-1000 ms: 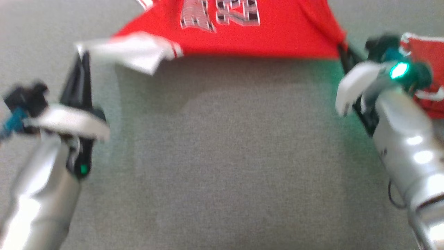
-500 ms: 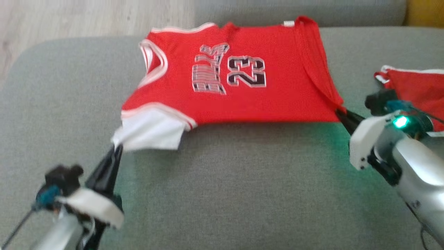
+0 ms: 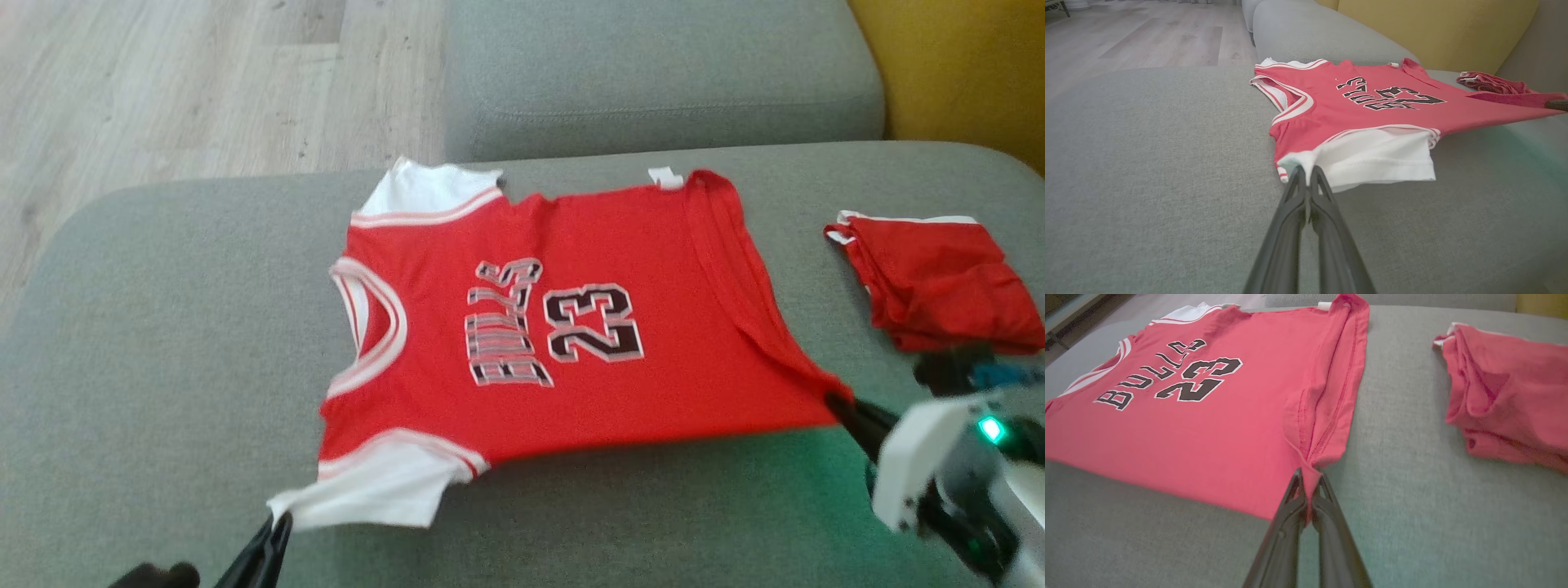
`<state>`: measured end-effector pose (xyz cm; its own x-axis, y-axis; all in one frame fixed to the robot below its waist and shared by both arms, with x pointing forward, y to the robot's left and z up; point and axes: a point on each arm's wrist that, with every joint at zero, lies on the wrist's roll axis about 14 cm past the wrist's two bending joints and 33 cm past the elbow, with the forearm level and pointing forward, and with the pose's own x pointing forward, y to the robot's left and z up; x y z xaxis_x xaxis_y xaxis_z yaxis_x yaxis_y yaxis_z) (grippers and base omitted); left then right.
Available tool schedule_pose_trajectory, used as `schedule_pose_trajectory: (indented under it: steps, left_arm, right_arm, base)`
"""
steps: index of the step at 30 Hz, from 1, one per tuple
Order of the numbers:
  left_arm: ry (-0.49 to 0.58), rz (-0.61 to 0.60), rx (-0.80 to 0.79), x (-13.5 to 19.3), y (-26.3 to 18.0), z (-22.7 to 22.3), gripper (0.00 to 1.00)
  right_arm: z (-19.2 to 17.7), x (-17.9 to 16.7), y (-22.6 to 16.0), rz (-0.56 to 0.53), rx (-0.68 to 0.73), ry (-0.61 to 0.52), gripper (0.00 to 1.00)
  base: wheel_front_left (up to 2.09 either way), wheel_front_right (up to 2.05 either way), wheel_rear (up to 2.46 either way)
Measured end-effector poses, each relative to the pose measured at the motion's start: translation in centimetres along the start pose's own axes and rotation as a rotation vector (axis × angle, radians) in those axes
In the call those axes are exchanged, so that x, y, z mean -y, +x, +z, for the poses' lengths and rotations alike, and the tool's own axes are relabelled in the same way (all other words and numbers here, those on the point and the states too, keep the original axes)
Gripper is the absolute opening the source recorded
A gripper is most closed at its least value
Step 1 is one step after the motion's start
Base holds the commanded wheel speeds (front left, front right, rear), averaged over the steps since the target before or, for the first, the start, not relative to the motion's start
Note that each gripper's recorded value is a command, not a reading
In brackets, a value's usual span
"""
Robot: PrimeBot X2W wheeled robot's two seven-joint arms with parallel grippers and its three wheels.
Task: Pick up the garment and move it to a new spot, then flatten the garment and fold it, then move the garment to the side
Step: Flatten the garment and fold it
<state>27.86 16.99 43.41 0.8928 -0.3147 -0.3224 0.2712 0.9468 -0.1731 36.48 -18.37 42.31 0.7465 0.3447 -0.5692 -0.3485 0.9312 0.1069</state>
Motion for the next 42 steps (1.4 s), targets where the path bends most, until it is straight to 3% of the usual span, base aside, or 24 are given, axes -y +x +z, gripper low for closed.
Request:
schedule_pose_trajectory:
  steps: [5, 14, 33, 42]
  left_arm:
    - [-0.003, 0.003, 0.012, 0.6, -0.7, 0.8, 0.00]
    - [0.083, -0.027, 0.027, 0.3, 2.4, 3.6, 0.00]
    - [0.214, -0.042, 0.015, -2.3, 9.6, 7.1, 0.00]
    - [0.264, -0.073, -0.051, -2.6, 12.1, 6.7, 0.00]
  right_arm:
    - [-1.7, 0.2, -1.8, -0.018, -0.012, 0.058, 0.00]
    - [2.9, -0.2, -1.4, -0.057, 0.065, 0.026, 0.00]
    - [5.0, 0.5, 2.7, -0.091, 0.029, 0.030, 0.00]
    - [5.0, 1.1, 4.7, -0.100, -0.019, 0.008, 0.00]
  base:
    - [0.00, 0.00, 0.00]
    - [0.00, 0.00, 0.00]
    - [0.00, 0.00, 0.00]
    - [0.00, 0.00, 0.00]
